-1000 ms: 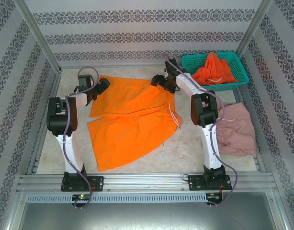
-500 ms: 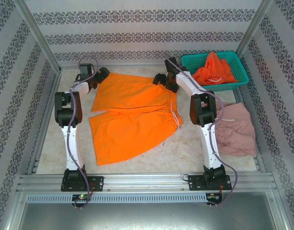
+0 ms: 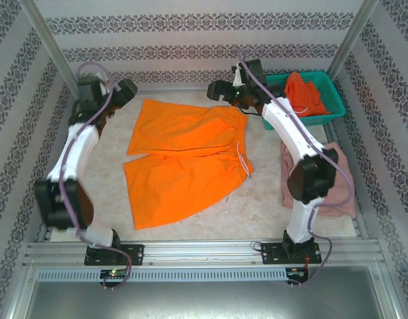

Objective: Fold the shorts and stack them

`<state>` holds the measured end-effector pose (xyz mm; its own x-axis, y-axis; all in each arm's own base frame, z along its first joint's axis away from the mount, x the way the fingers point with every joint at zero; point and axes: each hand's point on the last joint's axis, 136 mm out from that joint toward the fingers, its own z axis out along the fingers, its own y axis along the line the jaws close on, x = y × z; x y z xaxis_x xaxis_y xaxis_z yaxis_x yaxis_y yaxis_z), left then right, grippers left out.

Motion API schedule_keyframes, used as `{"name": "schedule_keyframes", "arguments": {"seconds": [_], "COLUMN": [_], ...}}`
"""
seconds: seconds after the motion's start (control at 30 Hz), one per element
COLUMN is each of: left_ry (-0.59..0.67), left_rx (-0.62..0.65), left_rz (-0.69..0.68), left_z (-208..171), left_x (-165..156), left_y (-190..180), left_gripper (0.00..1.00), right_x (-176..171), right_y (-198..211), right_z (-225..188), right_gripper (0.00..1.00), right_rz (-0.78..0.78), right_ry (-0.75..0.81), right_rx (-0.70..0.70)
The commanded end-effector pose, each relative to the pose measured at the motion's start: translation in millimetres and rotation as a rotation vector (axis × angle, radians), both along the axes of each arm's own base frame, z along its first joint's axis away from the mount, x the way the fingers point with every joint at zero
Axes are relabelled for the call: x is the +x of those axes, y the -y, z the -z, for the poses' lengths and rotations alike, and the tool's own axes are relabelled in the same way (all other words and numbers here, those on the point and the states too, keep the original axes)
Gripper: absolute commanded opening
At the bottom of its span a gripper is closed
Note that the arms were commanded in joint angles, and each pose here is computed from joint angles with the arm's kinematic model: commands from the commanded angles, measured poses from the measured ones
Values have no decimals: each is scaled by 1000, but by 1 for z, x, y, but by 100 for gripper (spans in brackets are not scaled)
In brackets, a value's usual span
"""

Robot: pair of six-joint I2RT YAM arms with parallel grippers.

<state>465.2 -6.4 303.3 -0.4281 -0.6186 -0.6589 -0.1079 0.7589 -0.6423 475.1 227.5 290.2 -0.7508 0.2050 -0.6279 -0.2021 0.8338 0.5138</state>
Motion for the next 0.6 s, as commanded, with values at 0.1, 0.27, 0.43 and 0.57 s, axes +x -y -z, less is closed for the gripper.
{"name": "schedule_keyframes", "arguments": {"seconds": [0.1, 0.27, 0.43, 0.57], "left_ry": [-421, -654, -847, -925], "left_rx": [-71, -130, -186, -249], "left_rz": [-86, -113, -160, -171], "left_z": [115, 170, 212, 222], "left_x": [-140, -224, -284, -305], "left_y": [9, 24, 33, 42], "left_gripper": [90, 84, 82, 78], "right_x": [-63, -102, -116, -118], "right_y": [-12, -11, 4, 16], "right_z": [4, 21, 32, 44], "right_gripper": [98, 98, 97, 98], "right_rz": [-172, -220, -174, -140], "right_ry": [163, 200, 239, 233], "right_rx": [-171, -147, -142, -164]}}
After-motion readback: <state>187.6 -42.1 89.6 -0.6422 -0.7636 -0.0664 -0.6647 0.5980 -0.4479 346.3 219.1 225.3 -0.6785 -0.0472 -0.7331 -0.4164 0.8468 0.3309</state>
